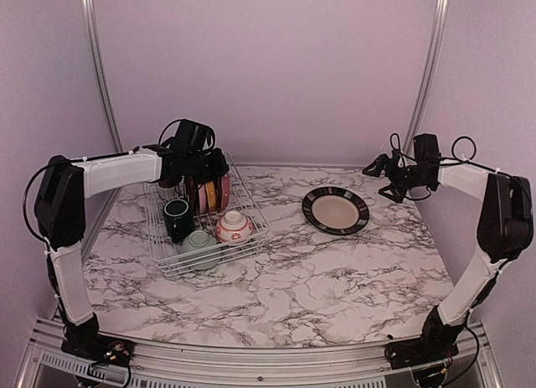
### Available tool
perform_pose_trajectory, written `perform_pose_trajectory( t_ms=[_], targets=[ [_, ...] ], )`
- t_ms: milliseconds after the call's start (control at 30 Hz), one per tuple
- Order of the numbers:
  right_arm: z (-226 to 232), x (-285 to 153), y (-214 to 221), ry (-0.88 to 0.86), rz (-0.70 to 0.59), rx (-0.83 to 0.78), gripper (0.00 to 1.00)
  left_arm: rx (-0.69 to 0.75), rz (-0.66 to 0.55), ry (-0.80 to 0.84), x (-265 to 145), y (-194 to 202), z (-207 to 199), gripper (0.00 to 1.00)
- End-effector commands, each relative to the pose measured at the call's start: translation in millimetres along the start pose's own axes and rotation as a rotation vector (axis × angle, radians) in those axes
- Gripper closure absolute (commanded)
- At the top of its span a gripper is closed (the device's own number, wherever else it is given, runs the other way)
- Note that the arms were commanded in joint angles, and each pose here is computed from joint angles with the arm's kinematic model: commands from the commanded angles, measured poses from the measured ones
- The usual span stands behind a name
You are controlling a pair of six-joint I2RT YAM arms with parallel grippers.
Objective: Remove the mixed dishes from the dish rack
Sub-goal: Grab the plate from the dish rack.
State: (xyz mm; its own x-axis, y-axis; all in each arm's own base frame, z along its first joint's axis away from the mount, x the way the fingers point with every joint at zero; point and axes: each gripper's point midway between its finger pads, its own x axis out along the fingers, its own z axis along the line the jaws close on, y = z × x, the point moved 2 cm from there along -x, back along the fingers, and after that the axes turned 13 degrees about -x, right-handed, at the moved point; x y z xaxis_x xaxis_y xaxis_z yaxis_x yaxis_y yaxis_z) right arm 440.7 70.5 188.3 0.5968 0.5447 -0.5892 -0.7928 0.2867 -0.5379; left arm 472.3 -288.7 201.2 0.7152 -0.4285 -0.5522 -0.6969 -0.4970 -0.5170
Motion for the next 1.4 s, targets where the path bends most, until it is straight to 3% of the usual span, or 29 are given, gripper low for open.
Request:
perform_pose_trajectory(
  t_ms=[0,367,833,1367],
  targets=[
    [13,-9,-21,-0.024,-0.05,-0.034,0.02,0.032,-0.12,0.302,-54,-42,-76,1.0],
    [21,-14,-31,-0.04,-0.07,-0.047,0.02,0.093,-0.191,0.41,-90,-64,-108,1.0],
    [37,-29,-42,-0.058,-0.097,-0.062,0.02,0.233,-0.162,0.53,-118,-55,-135,1.0],
    [42,-36,-43,-0.057,-0.107,-0.069,0.02,0.229,-0.177,0.679,-154,-59,-166,1.0]
  ],
)
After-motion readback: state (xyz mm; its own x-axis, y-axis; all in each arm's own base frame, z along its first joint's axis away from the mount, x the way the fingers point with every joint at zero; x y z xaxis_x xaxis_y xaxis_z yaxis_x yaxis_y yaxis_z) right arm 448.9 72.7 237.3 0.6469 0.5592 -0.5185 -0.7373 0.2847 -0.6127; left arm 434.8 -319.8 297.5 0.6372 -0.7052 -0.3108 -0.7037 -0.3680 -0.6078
